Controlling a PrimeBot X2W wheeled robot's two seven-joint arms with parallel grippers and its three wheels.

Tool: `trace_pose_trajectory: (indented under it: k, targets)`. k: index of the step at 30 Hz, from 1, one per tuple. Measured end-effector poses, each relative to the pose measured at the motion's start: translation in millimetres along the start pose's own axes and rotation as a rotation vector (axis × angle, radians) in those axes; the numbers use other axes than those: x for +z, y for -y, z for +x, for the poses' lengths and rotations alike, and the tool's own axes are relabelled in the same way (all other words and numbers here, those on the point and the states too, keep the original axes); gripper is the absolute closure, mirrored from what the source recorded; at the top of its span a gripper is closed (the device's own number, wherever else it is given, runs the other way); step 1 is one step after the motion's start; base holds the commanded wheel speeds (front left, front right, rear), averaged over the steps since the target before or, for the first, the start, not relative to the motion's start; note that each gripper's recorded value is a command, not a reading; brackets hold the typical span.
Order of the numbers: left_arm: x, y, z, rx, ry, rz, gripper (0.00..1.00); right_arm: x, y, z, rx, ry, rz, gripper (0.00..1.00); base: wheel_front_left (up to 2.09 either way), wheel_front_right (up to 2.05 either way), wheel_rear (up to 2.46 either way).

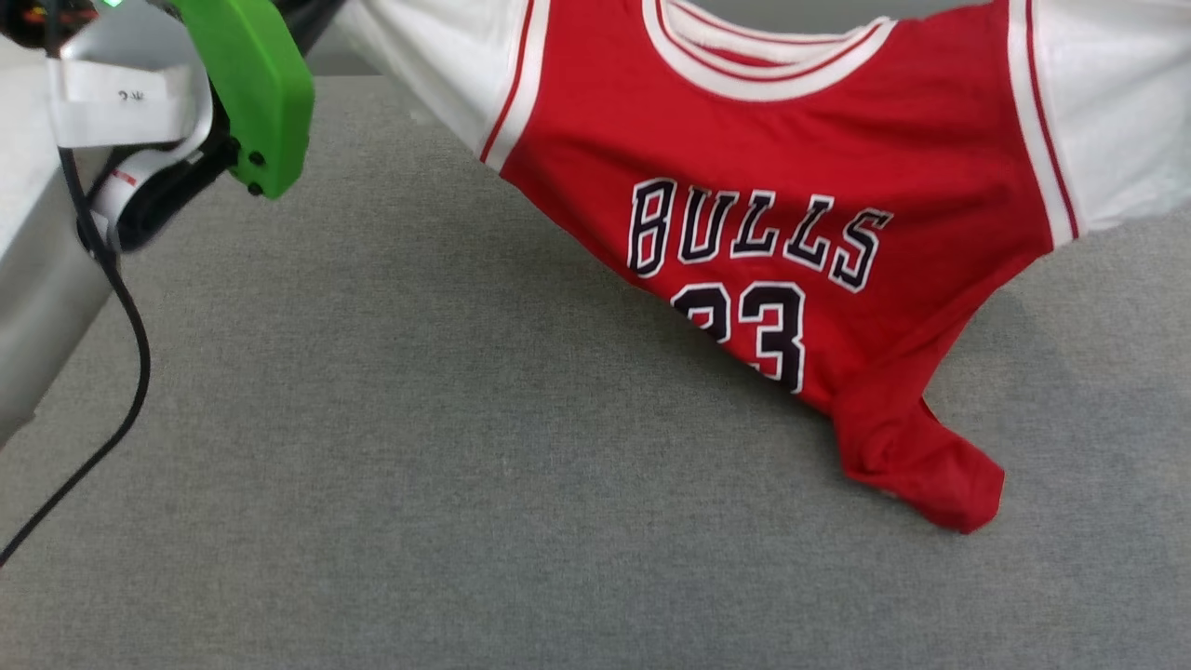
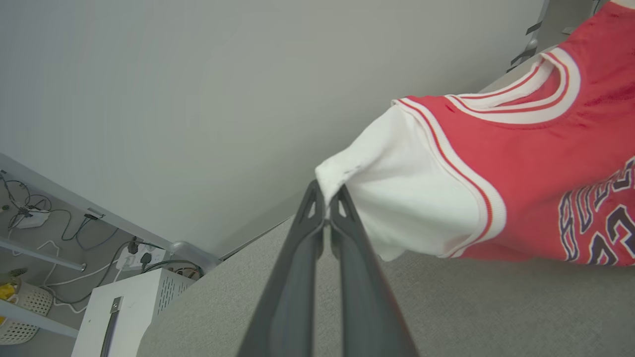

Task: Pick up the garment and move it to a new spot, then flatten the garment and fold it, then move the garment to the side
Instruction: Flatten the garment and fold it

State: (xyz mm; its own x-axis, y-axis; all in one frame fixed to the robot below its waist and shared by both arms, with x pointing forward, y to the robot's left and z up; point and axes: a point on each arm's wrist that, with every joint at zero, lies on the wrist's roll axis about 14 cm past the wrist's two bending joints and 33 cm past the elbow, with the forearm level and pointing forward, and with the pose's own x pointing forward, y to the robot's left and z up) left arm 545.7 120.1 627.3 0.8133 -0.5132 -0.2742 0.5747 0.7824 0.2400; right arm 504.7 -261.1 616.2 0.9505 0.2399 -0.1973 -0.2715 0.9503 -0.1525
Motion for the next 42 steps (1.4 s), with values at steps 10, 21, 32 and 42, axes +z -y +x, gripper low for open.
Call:
trace_pose_trajectory:
  k: [10,21,32,42]
  targets:
    - [79,-43,28,0.13,0.204,0.122,1.0,95,20,46,-0.069,0.205,-0.066,1.0,0.0,0.0,0.0]
    - [152,-97,74,0.261,0.428,0.155,1.0,160,53,114,-0.192,0.329,-0.108,1.0,0.0,0.0,0.0]
    - [167,-124,91,0.31,0.49,0.188,1.0,177,50,149,-0.196,0.357,-0.124,1.0,0.0,0.0,0.0]
    - [71,-130,114,0.3,0.349,0.085,1.0,97,23,176,-0.094,0.233,-0.061,1.0,0.0,0.0,0.0]
